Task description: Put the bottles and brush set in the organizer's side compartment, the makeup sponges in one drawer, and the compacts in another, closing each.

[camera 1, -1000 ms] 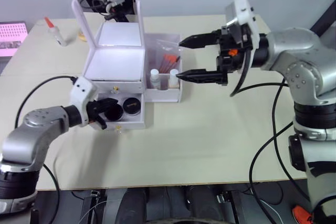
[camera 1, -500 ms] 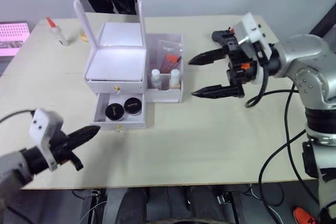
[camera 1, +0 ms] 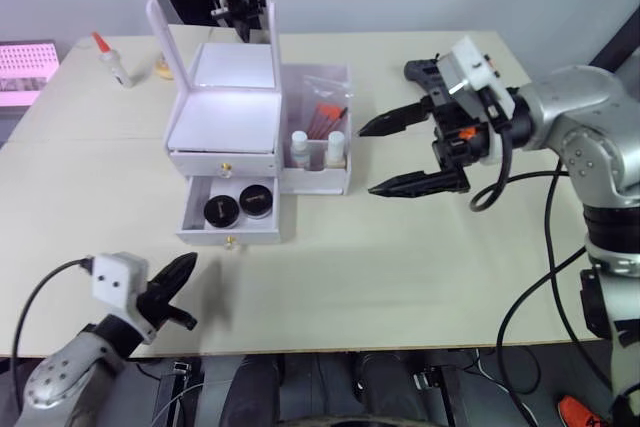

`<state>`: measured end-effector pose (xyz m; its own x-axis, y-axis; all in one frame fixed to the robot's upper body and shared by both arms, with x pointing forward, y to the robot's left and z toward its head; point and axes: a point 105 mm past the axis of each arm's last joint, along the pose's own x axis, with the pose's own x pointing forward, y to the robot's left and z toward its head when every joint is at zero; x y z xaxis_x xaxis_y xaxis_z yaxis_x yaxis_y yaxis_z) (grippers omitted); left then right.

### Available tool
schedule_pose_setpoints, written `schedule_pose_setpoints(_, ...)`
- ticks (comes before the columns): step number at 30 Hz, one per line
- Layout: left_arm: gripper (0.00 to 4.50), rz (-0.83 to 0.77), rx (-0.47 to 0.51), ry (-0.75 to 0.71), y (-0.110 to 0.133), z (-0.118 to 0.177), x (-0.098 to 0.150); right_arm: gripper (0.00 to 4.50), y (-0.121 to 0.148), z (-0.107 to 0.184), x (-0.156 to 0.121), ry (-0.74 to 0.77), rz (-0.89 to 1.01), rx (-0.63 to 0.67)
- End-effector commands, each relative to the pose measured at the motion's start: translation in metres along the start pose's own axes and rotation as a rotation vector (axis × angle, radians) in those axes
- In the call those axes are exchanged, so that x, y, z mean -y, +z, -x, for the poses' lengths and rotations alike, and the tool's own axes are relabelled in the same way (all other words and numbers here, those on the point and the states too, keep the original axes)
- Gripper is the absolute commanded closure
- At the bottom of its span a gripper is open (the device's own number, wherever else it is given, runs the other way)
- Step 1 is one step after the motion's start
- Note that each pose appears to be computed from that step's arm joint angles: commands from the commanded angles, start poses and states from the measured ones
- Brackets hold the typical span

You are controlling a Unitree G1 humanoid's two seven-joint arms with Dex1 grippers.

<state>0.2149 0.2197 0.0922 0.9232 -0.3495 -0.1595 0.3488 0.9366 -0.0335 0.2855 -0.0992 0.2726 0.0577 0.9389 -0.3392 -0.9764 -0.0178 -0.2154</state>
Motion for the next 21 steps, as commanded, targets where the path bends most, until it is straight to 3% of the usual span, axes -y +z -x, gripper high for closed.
schedule_pose_setpoints(1, 4.43, -0.045, 0.04, 0.006, 0.008, -0.017, -0.008, 0.0, 0.012, 0.004, 0.003, -0.03, 0.051, 0.007)
schedule_pose_setpoints(11, 4.43, -0.068, 0.117, 0.023, 0.031, -0.052, -0.024, 0.0, 0.018, 0.002, 0.005, -0.069, 0.051, 0.022)
schedule_pose_setpoints(21, 4.43, -0.068, 0.113, 0.024, 0.04, -0.088, -0.031, 0.0, 0.017, 0.004, 0.005, -0.088, 0.046, 0.031)
